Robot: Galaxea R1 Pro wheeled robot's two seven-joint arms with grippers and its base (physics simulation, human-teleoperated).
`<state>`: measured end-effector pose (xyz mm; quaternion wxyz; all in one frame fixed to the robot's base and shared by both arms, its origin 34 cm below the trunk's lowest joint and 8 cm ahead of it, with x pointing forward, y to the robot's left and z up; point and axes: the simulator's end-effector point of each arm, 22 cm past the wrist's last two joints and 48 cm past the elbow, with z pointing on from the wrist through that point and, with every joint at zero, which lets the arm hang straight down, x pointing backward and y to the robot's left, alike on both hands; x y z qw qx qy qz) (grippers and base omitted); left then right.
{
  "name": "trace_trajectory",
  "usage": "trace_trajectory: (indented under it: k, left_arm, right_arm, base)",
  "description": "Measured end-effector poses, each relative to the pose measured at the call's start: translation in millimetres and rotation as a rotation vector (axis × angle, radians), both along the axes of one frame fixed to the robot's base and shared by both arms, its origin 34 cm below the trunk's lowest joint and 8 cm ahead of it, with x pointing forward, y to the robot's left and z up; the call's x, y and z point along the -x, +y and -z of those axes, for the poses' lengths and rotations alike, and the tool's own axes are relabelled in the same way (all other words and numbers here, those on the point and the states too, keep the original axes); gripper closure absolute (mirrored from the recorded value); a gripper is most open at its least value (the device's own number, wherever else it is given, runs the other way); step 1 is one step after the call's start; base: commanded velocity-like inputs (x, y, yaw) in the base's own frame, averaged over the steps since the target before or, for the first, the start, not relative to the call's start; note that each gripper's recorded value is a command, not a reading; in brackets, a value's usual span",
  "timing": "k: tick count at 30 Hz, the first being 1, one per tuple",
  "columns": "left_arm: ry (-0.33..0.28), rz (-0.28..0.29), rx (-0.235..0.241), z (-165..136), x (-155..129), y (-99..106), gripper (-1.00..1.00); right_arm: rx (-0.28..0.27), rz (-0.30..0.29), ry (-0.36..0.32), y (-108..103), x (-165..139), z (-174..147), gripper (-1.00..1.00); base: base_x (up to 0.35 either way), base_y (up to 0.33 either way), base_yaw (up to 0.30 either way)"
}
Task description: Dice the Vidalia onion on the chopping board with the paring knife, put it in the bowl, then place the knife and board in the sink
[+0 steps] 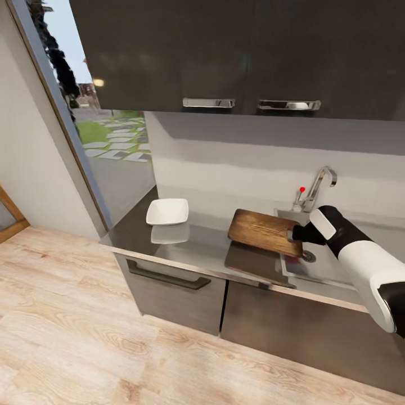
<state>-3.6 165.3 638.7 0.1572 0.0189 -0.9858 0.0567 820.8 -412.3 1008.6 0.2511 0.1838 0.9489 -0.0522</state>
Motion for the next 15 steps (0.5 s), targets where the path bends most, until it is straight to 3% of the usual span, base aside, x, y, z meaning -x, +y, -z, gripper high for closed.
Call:
trace_trajectory:
  k: [15]
  left_arm:
    - [0.000,0.000,0.000,0.0,0.0,0.0,-1.00]
  right_arm:
    - [0.003,-0.004,0.001,0.3,0.1,0.3,1.00]
  base:
    - [0.001,0.001,0.000]
